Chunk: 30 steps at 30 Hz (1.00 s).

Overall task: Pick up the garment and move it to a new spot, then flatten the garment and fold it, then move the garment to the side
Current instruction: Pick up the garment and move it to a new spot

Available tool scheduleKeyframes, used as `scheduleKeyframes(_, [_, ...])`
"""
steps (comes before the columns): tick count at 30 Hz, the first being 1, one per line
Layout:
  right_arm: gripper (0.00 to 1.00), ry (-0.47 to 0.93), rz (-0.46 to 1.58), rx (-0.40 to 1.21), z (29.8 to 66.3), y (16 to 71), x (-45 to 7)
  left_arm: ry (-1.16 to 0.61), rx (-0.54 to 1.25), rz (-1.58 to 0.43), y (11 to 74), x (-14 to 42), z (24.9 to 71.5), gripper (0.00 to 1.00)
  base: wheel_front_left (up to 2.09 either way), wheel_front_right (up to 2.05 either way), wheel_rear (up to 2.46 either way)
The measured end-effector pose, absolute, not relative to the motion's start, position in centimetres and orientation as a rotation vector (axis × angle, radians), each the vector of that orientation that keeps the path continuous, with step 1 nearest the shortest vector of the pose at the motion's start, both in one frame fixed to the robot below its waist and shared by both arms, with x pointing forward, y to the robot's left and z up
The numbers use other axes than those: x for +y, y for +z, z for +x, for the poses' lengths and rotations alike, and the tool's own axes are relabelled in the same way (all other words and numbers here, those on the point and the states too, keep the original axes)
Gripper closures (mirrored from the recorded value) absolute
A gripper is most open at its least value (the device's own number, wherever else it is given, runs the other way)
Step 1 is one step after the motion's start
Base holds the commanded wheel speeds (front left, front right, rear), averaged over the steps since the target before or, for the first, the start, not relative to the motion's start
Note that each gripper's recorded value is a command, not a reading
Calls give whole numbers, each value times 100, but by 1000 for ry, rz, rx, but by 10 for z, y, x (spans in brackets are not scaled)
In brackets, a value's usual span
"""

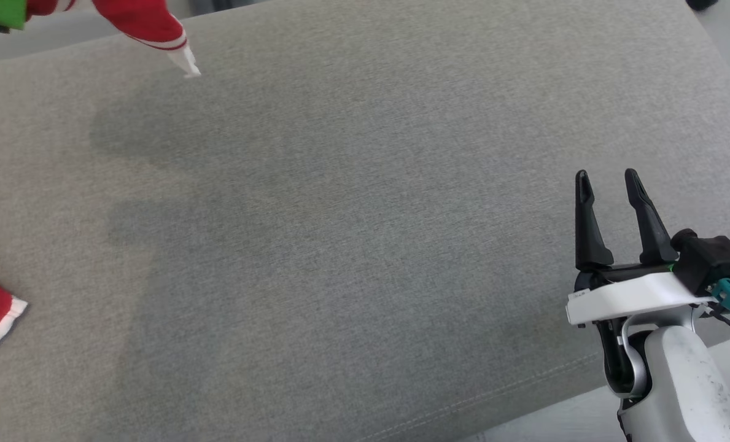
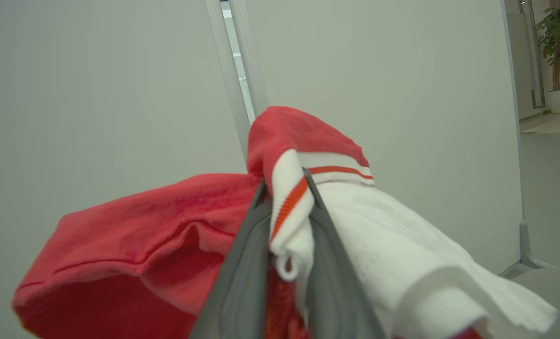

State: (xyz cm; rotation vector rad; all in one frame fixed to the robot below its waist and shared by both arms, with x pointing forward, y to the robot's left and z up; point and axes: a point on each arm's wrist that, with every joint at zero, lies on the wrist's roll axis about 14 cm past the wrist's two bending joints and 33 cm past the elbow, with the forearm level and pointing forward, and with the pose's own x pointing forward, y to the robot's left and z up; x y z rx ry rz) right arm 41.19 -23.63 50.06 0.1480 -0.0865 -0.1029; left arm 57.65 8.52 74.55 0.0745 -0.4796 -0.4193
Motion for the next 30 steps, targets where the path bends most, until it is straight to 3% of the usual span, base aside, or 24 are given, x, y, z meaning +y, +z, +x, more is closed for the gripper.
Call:
scheduleKeyframes(8, [0, -210, 135, -101, 384, 509, -272, -651, -443, 19, 727, -18, 569, 100, 0, 0, 0])
scheduleKeyframes(15, [0, -270, 133, -98, 367, 510, -289, -780, -358, -35, 684, -74, 561, 100, 0, 0, 0])
scheduleKeyframes(30, [0, -246, 154, -75, 367, 501, -279, -892, 46, -124, 515, -111, 488, 100, 0, 0, 0])
